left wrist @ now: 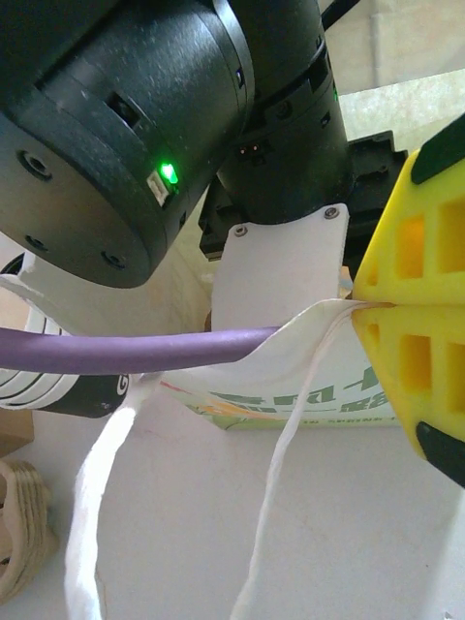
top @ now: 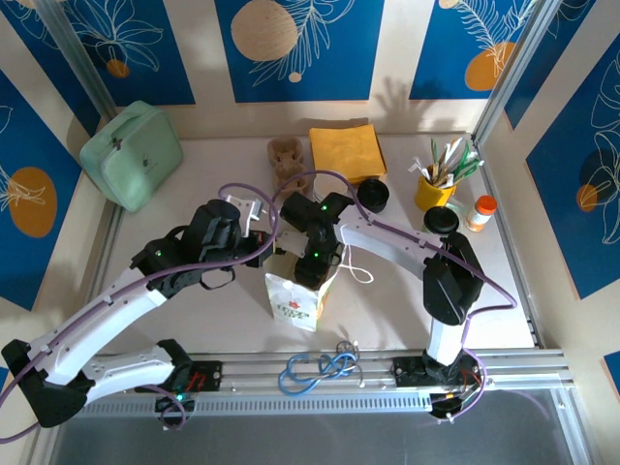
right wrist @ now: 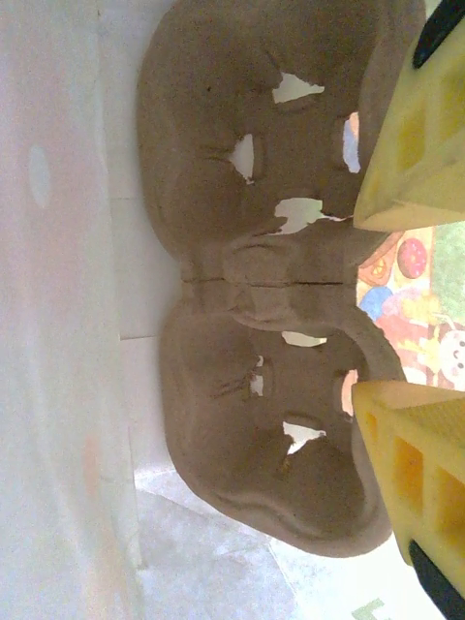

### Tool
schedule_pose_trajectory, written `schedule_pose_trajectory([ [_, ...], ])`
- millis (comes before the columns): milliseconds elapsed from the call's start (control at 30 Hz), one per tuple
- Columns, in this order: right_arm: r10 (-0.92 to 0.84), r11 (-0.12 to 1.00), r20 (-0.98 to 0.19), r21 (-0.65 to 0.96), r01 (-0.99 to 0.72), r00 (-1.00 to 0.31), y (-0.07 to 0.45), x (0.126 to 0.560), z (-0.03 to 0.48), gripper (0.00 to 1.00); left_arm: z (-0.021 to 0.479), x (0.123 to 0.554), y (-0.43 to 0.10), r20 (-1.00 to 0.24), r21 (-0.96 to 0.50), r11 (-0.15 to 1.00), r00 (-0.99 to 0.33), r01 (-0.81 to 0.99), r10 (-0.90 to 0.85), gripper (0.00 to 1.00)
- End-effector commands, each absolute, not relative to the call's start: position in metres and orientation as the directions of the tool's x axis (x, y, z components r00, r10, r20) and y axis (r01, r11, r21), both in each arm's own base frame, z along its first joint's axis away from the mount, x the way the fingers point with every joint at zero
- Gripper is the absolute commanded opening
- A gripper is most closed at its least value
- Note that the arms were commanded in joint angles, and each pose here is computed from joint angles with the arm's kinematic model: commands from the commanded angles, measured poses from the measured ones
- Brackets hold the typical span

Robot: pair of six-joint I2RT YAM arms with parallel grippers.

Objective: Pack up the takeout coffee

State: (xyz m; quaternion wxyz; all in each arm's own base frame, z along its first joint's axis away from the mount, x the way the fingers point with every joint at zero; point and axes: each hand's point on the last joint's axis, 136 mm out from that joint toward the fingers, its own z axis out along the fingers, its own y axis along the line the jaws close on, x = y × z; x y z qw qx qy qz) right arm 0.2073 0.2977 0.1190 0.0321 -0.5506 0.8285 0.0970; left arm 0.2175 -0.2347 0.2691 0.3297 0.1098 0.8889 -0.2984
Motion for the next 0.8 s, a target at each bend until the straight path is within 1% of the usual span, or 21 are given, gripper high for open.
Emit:
schedule_pose_trajectory([
  [0,-0.910,0.370,-0.145,0.137,-0.919,-0.388,0.302,0.202,0.106,0.45,0.296,0.216,-0.246,-0.703,-0.492,0.738,-0.711,0.461,-0.025,0.00],
  [467,-0.914,0.382,-0.099,0.127,-0.916,-0.395,0.297,0.202,0.080,0.45,0.294,0.217,-0.247,-0.699,-0.498,0.736,-0.714,0.458,-0.029,0.00],
  [633,-0.914,0.384,-0.092,0.120,-0.915,-0.395,0.296,0.203,0.074,0.47,0.292,0.217,-0.248,-0.695,-0.503,0.735,-0.719,0.455,-0.030,0.00],
  [767,-0.910,0.391,-0.096,0.124,-0.912,-0.403,0.298,0.203,0.078,0.51,0.291,0.216,-0.248,-0.694,-0.502,0.735,-0.719,0.455,-0.030,0.00],
])
